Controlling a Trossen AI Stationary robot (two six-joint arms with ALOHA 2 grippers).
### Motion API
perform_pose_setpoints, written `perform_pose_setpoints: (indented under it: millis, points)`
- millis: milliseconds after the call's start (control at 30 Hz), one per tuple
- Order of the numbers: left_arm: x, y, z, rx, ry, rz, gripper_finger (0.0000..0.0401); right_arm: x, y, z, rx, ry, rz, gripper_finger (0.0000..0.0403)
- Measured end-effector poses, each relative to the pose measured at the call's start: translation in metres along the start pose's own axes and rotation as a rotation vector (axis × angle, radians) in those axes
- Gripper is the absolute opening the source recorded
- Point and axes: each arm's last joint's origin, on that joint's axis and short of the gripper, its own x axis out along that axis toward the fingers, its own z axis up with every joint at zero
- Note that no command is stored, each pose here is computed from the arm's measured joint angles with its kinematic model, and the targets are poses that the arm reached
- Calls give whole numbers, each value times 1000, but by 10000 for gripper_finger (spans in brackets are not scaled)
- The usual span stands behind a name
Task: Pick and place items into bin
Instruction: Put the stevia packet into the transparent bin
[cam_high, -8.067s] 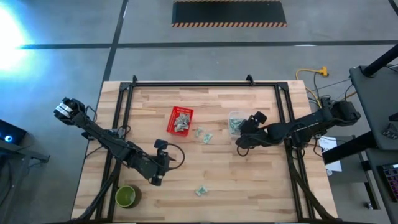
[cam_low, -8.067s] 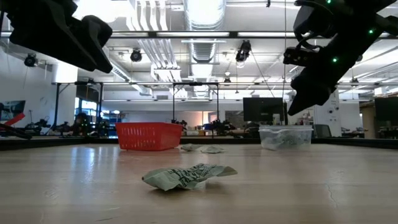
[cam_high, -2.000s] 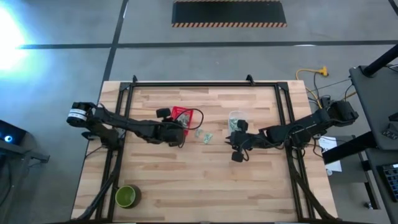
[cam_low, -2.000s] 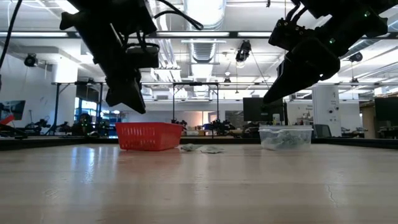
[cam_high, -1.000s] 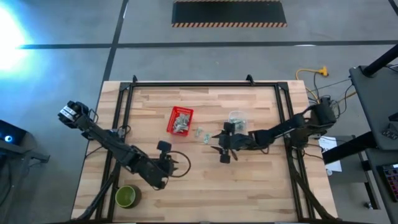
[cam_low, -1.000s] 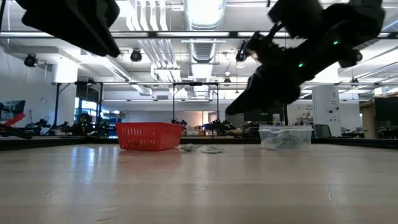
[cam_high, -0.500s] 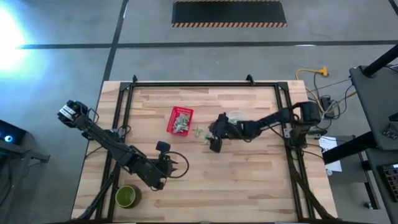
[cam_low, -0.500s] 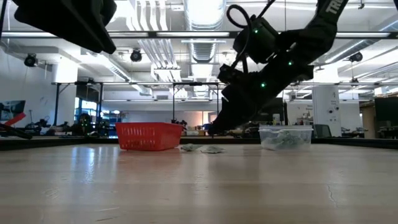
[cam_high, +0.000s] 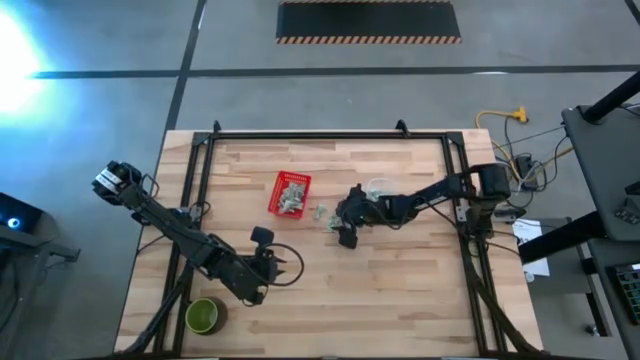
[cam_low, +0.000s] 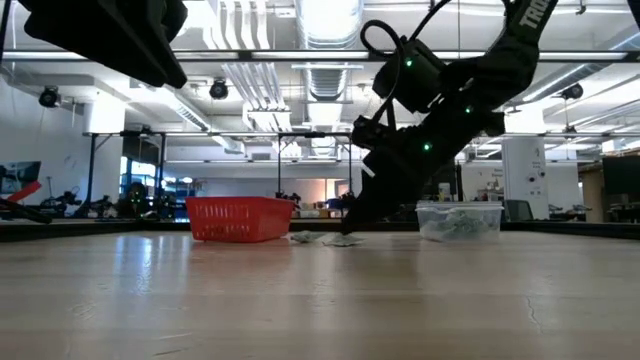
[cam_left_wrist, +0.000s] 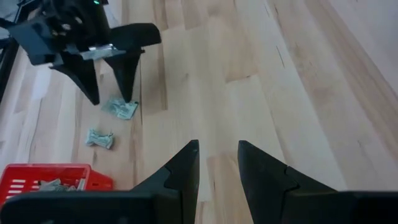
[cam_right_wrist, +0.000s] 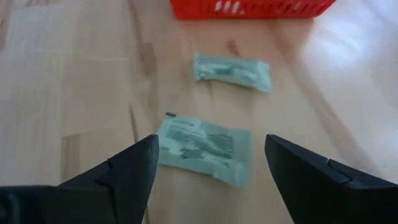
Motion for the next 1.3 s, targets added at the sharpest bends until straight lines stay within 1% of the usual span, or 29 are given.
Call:
perform_pose_setpoints:
  millis: [100,300,467,567,733,900,1300]
  points:
    - [0,0,0,-2,-3,0,93,6,2,0,-23,10,34,286]
    - [0,0,2,-9,-15,-2,93,17,4,3,-63,17,39,286]
    - [0,0,1,-9,-16,-1,93,24,6,4,-73,68,37,285]
    - [1,0,0,-8,-13,-1,93,27,6,3,-79,106,32,275]
    - [2,-1,-3,-4,-6,0,93,27,7,3,-91,114,36,241]
    - [3,-1,-5,-2,-3,1,93,21,8,6,-101,118,39,197]
    - [4,-1,-5,-8,-12,-1,93,8,15,8,-169,132,50,73]
